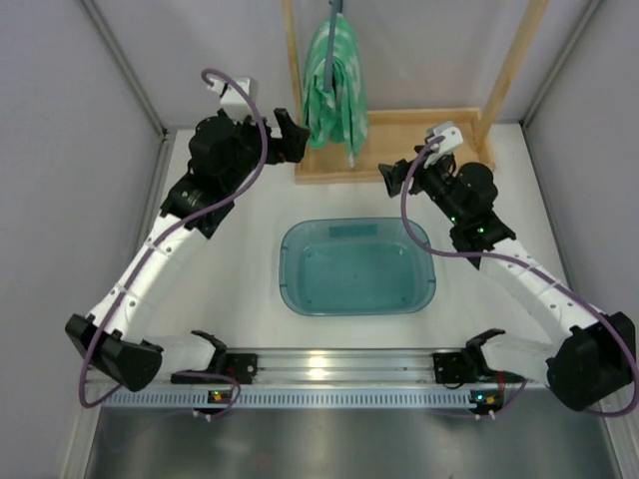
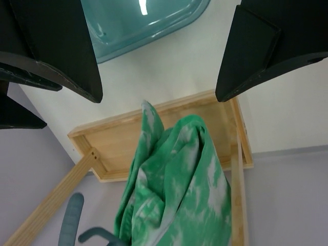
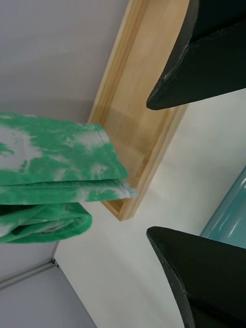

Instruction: Remove the trousers from the hanger

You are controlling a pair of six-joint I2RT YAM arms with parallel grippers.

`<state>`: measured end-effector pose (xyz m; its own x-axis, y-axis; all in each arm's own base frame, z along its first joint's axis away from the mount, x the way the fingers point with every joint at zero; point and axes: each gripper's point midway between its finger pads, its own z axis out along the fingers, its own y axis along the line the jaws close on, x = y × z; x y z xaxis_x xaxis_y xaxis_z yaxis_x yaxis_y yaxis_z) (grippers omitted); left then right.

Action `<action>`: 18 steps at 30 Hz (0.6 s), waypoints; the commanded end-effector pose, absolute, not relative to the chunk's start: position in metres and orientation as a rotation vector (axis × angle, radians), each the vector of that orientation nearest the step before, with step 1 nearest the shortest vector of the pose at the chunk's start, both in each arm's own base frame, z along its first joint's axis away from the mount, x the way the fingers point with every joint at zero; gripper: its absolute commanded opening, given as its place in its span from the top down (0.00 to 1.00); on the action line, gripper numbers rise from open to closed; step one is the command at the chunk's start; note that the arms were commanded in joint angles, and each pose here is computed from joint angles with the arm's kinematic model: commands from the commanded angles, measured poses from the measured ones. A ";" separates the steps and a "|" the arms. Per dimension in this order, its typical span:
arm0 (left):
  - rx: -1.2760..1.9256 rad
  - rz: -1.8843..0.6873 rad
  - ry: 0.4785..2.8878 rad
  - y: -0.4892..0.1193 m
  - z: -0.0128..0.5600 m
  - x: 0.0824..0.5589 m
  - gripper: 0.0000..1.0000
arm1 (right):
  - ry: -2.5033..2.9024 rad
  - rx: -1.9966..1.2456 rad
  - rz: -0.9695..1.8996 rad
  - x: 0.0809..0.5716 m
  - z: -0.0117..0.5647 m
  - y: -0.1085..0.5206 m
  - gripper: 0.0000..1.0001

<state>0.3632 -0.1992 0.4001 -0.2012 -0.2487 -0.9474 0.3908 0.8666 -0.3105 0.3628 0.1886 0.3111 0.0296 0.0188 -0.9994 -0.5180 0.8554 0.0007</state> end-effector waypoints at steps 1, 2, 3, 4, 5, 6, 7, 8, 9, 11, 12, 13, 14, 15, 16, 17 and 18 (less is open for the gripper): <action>0.125 -0.559 1.475 -0.195 0.472 0.368 0.02 | 1.330 -0.409 0.381 0.378 0.367 0.192 0.01; 0.154 -0.573 1.439 -0.198 0.486 0.365 0.02 | 1.317 -0.409 0.377 0.382 0.371 0.193 0.01; 0.179 -0.592 1.412 -0.204 0.493 0.365 0.02 | 1.319 -0.414 0.377 0.390 0.373 0.197 0.01; 0.216 -0.624 1.385 -0.210 0.500 0.362 0.02 | 1.322 -0.421 0.377 0.394 0.373 0.201 0.01; 0.261 -0.671 1.368 -0.222 0.504 0.360 0.02 | 1.326 -0.432 0.368 0.399 0.373 0.203 0.01; 0.288 -0.697 1.356 -0.229 0.507 0.360 0.02 | 1.321 -0.430 0.356 0.404 0.381 0.203 0.01; 0.303 -0.705 1.340 -0.233 0.513 0.361 0.02 | 1.344 -0.431 0.345 0.414 0.374 0.205 0.01; 0.323 -0.716 1.338 -0.244 0.515 0.366 0.02 | 1.338 -0.409 0.327 0.419 0.381 0.203 0.01; 0.328 -0.712 1.329 -0.247 0.519 0.368 0.02 | 1.346 -0.397 0.320 0.424 0.380 0.203 0.00; 0.333 -0.689 1.339 -0.259 0.514 0.380 0.02 | 1.353 -0.389 0.316 0.433 0.379 0.206 0.01; 0.315 -0.667 1.312 -0.257 0.528 0.383 0.02 | 1.358 -0.387 0.313 0.436 0.378 0.206 0.01; 0.312 -0.640 1.306 -0.258 0.530 0.388 0.02 | 1.365 -0.392 0.320 0.438 0.374 0.209 0.01; 0.312 -0.621 1.315 -0.265 0.526 0.397 0.02 | 1.355 -0.396 0.336 0.438 0.377 0.212 0.01; 0.263 -0.567 1.293 -0.257 0.538 0.404 0.02 | 1.356 -0.407 0.347 0.440 0.375 0.215 0.01; 0.265 -0.502 1.285 -0.256 0.540 0.410 0.03 | 1.345 -0.413 0.355 0.440 0.377 0.218 0.01; 0.274 -0.476 1.303 -0.269 0.530 0.418 0.03 | 1.339 -0.424 0.365 0.440 0.378 0.220 0.01; 0.230 -0.428 1.286 -0.264 0.541 0.421 0.04 | 1.343 -0.426 0.368 0.442 0.376 0.222 0.01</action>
